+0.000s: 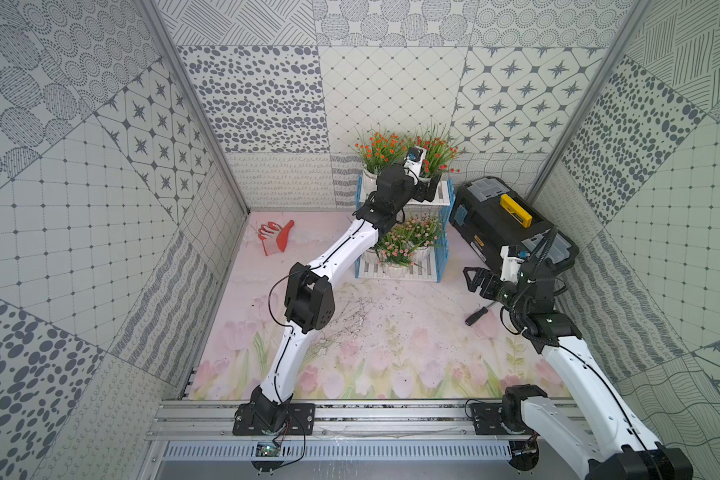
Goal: Place the baby's breath potted plants on the rack by color
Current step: Place the baby's breath potted plant on the rack.
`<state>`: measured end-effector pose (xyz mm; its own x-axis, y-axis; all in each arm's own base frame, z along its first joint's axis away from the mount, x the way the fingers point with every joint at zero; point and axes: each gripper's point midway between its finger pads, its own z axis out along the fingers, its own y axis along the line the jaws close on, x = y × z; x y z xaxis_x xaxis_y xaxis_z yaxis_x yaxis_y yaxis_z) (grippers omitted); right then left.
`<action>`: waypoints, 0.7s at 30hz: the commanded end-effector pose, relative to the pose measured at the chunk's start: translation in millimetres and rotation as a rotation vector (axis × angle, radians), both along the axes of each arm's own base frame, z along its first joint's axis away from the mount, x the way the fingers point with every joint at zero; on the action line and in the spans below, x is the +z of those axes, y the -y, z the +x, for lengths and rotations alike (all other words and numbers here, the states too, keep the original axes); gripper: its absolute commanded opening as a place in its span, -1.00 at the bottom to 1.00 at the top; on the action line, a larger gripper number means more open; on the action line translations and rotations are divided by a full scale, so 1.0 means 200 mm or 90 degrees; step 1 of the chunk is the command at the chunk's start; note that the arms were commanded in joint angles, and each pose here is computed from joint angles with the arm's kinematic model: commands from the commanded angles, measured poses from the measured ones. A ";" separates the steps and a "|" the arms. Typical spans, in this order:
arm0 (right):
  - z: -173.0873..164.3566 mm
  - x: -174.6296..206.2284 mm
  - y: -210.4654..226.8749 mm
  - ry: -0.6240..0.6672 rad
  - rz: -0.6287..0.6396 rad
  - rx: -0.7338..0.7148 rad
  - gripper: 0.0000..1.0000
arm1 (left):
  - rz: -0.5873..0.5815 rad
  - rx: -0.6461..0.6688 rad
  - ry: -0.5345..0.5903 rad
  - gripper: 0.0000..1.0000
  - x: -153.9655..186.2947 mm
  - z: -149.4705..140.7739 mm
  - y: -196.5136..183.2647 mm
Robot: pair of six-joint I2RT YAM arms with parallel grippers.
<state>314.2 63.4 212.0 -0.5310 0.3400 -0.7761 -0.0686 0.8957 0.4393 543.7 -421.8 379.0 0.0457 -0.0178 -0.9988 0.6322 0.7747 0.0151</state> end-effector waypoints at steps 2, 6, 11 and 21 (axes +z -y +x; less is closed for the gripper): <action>0.00 0.04 0.00 0.032 -0.002 0.005 0.97 | -0.034 0.017 0.062 0.97 0.15 -0.06 -0.01; 0.00 0.04 0.00 0.032 -0.002 0.004 0.97 | -0.035 0.016 0.059 0.97 0.13 -0.08 -0.02; -0.01 0.03 0.00 0.032 -0.002 0.003 0.96 | -0.040 0.014 0.057 0.97 0.11 -0.12 -0.04; -0.02 0.04 0.01 0.037 -0.010 -0.001 0.96 | -0.048 -0.023 0.057 0.97 0.06 -0.29 -0.11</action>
<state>309.5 62.8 211.1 -0.5227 0.3401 -0.7817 -0.0729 0.8958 0.4384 509.8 -403.1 358.0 0.0369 -0.0085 -0.9993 0.6198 0.7846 0.0162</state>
